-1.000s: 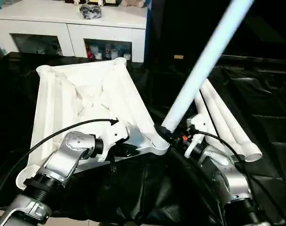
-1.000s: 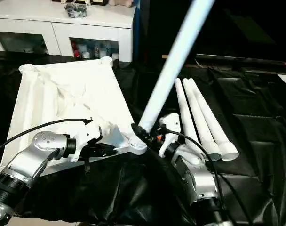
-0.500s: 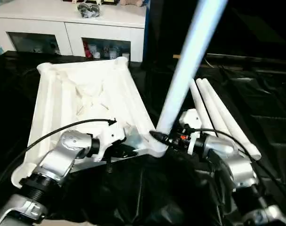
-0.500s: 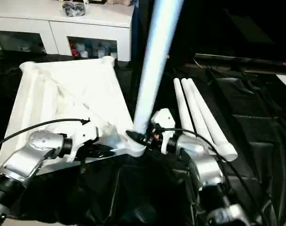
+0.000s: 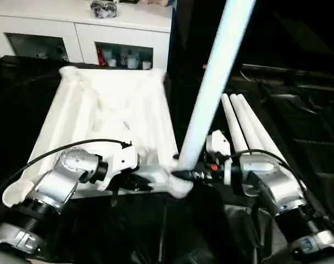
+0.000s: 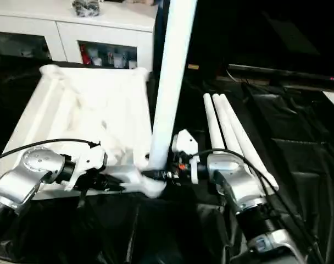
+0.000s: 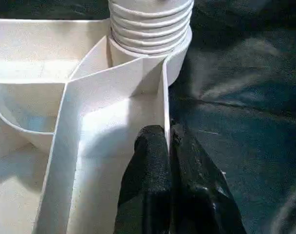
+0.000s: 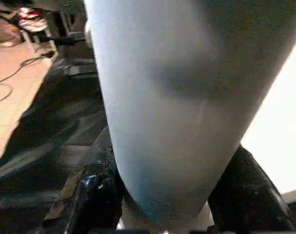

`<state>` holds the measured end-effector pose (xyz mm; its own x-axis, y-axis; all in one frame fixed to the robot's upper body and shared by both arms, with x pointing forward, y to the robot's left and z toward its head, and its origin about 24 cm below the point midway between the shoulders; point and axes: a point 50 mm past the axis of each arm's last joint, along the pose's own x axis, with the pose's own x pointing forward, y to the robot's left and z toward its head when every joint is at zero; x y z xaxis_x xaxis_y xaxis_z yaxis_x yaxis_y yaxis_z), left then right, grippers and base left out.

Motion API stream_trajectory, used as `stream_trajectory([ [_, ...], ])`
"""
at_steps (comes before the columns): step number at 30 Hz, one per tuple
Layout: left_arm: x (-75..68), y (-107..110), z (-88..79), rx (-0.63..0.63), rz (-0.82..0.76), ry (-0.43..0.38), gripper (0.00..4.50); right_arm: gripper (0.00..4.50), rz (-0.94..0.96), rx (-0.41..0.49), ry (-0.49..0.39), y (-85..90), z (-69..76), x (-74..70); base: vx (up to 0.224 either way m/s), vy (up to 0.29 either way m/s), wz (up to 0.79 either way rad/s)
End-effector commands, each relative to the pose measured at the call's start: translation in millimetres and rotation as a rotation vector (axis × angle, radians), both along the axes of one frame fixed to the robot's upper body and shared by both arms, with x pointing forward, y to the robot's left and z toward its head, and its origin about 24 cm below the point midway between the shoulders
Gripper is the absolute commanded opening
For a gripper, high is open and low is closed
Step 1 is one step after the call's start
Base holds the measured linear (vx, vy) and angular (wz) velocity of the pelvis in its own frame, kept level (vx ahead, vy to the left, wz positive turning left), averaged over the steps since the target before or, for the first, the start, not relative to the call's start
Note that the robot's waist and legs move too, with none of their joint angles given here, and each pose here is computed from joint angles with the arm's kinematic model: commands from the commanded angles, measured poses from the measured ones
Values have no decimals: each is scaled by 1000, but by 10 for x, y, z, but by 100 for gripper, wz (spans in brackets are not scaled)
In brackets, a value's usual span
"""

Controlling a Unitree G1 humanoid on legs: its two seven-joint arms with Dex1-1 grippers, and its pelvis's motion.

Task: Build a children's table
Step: Insert table leg to table base

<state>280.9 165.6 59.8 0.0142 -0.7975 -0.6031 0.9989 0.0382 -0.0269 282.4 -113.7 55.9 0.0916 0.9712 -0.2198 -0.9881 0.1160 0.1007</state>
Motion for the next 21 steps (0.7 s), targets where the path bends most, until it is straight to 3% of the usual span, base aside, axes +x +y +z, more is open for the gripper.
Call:
stream_trajectory([
  [1, 66, -159, 262, -52, -120, -95, 0, 188, 44, -113, 188, -53, -379, -198, 0, 0, 0],
  [6, 111, -113, 278, -49, -68, -115, 0, 188, 36, -101, 172, -21, -383, -198, 0, 0, 0],
  [14, 210, -114, 330, -84, 154, -191, 0, 188, -278, -45, 122, 26, -364, 79, 0, 0, 0],
  [21, 220, -326, 416, -119, 378, -278, 0, 188, -608, -71, 114, 47, -402, 355, -1, 1, -3],
])
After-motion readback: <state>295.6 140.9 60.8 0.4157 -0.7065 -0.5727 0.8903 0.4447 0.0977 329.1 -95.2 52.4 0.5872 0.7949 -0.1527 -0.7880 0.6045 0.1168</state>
